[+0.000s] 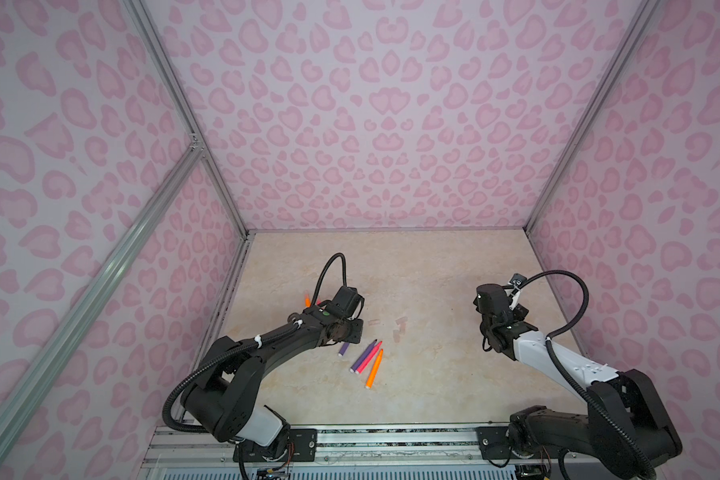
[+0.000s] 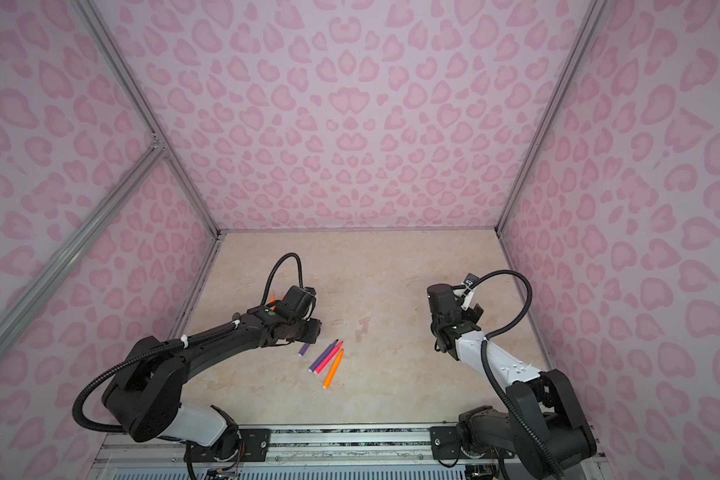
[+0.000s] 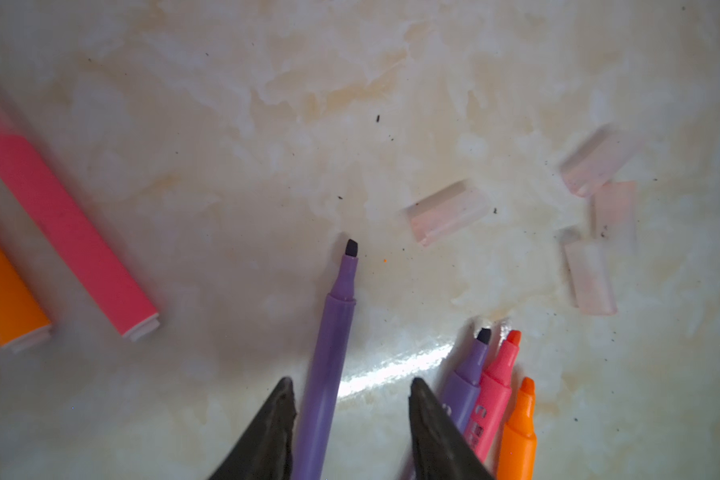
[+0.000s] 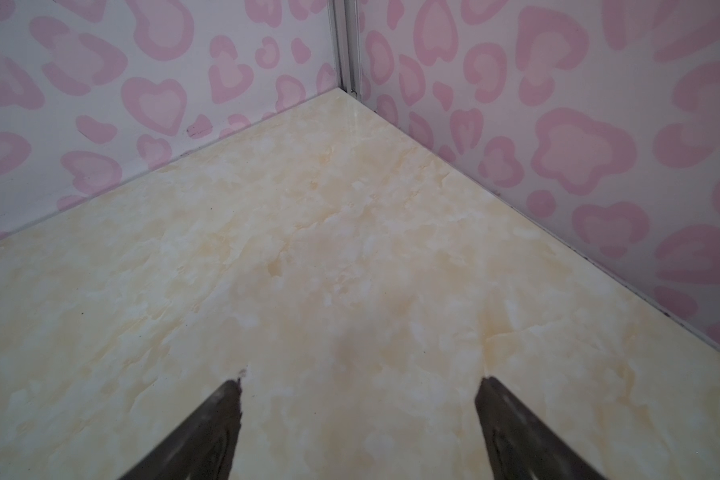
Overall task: Insert the pens into the pen caps
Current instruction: 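Release the capped highlighter and move the left gripper over the purple highlighter, then grasp the purple highlighter with the left gripper and lift it upright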
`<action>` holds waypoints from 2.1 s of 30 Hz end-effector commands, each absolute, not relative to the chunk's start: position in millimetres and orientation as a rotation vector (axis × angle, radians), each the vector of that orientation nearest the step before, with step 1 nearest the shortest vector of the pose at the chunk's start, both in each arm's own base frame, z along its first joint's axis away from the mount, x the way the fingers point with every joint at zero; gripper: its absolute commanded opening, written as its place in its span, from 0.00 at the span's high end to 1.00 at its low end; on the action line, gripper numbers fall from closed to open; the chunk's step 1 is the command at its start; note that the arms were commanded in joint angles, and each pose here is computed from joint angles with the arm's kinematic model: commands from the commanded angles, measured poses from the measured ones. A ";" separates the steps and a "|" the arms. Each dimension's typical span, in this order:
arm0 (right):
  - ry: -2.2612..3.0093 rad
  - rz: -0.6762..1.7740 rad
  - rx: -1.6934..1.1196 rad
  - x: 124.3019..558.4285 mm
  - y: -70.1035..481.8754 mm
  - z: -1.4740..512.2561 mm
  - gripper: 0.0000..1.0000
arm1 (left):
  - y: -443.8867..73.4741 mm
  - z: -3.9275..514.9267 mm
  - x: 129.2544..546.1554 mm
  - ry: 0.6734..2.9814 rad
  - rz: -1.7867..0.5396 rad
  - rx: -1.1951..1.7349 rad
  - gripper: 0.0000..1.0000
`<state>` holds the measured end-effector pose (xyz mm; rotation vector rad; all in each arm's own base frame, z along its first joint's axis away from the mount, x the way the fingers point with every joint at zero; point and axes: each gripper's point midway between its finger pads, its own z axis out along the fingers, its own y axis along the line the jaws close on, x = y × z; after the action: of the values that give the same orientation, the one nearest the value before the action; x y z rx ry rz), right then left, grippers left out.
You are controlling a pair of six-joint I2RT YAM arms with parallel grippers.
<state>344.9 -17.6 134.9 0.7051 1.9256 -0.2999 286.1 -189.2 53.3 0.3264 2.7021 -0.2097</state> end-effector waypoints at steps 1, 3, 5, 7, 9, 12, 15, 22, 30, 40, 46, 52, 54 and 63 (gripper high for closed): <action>1.922 -0.309 0.717 341.5 -19.8 133.1 0.11 | -183.3 43.9 284.4 2.753 -0.125 0.355 0.54; 1.922 -0.309 0.717 342.3 -19.6 133.8 0.11 | -184.8 39.4 283.9 2.773 -0.113 0.366 0.55; 1.929 -0.310 0.714 342.3 -19.0 133.1 0.11 | -185.7 35.1 283.3 2.790 -0.096 0.378 0.56; 1.928 -0.307 0.713 341.2 -18.9 132.7 0.11 | -183.9 30.7 283.9 2.801 -0.062 0.384 0.56; 1.921 -0.303 0.717 339.9 -19.9 133.3 0.11 | -181.1 28.0 285.2 2.805 -0.031 0.382 0.56; 1.921 -0.302 0.716 339.8 -19.4 133.2 0.11 | -180.7 23.2 286.0 2.822 -0.008 0.389 0.57; 1.926 -0.302 0.714 339.8 -19.3 132.9 0.11 | -178.9 18.8 286.0 2.836 0.020 0.395 0.58; 1.918 -0.296 0.718 338.1 -20.0 133.5 0.11 | -178.1 10.1 287.5 2.859 0.055 0.405 0.67; 1.911 -0.291 0.721 336.3 -20.5 133.9 0.11 | -179.5 8.2 286.3 2.866 0.046 0.415 0.84; 1.911 -0.286 0.721 335.3 -20.8 135.3 0.11 | -189.3 42.0 294.0 2.739 -0.081 0.384 0.97; 1.931 0.081 0.666 329.6 28.8 181.5 0.18 | -232.1 187.4 281.3 2.206 -0.545 0.436 0.97; 1.682 0.712 0.407 282.1 137.9 278.8 0.18 | -233.1 293.5 248.8 1.693 -0.794 0.458 0.97; 1.642 0.841 0.317 261.5 167.3 295.3 0.19 | -228.5 293.0 242.1 1.612 -0.798 0.464 0.97; 1.722 1.070 -0.061 215.5 285.4 306.3 0.25 | -239.9 278.1 218.4 1.565 -0.825 0.608 0.96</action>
<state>223.0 259.7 297.7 0.0291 1.7363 1.0054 225.2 -231.9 261.6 0.5433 1.6597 -0.8087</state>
